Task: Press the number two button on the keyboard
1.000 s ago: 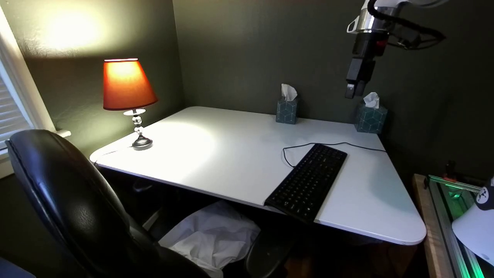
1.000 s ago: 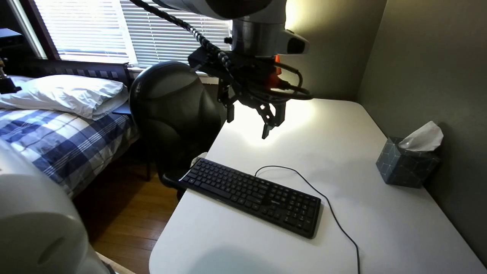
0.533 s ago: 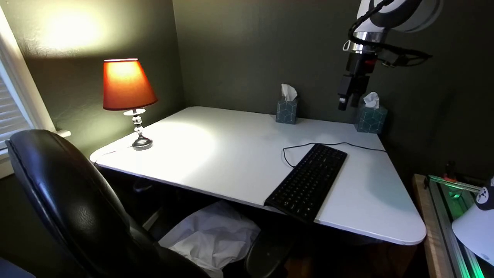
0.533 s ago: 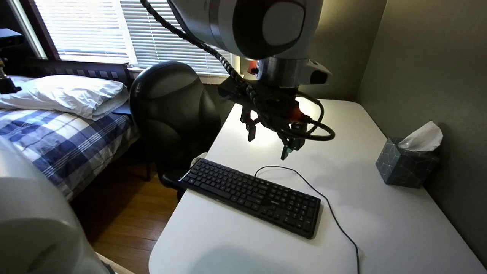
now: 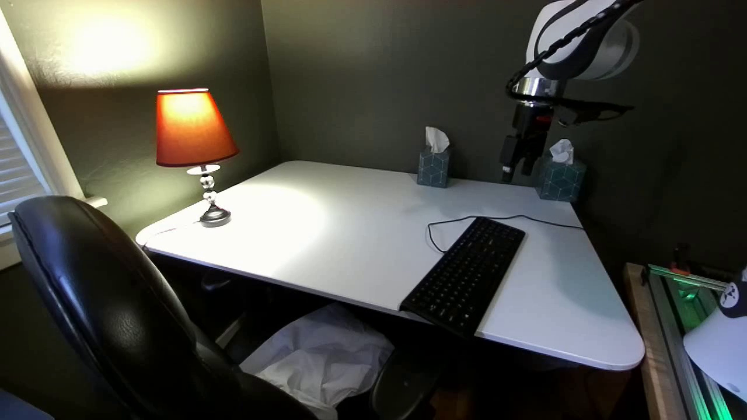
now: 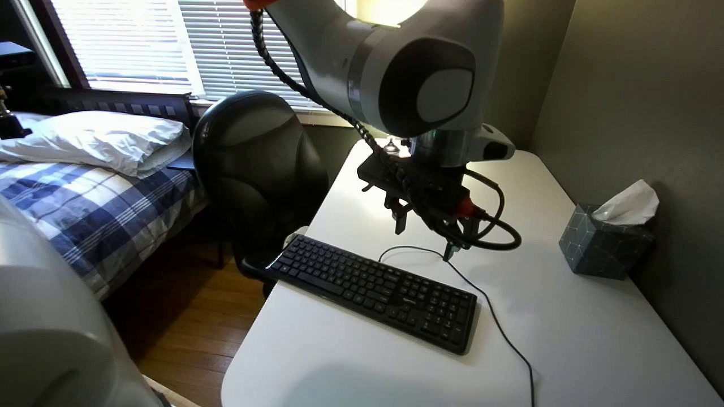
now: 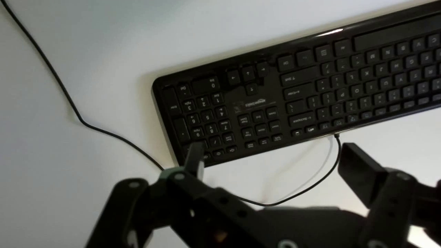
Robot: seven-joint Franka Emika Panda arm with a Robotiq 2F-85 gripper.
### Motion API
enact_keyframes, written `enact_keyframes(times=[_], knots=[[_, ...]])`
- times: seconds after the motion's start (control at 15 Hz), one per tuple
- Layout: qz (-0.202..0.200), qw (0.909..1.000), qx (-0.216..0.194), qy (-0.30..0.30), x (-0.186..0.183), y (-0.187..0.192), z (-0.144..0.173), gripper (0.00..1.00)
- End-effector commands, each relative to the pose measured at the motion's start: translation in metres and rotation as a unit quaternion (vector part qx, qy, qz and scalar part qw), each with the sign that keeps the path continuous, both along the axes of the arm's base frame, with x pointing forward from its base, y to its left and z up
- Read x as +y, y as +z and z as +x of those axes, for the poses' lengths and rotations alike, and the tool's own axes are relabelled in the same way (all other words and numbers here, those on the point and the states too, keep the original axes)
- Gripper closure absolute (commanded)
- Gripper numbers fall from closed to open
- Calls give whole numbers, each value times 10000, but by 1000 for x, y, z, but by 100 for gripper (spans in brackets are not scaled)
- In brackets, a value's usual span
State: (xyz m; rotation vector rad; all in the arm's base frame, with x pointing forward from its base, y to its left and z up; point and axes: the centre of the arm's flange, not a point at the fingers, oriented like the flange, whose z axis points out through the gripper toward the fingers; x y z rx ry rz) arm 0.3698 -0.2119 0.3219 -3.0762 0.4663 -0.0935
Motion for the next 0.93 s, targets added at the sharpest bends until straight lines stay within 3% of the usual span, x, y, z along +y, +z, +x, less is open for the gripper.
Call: enact_keyframes(times=[0.0,0.4,0.67,0.8,0.87], knots=[[-7,10000,43,-1,-1,-5,2,0],[-19,10000,16,13,-1,-2,3,0],[-41,9996,252,-93,-13,-16,27,0],[-73,9994,334,-103,-18,-23,36,26],[-95,9992,368,-109,-19,-28,39,32]])
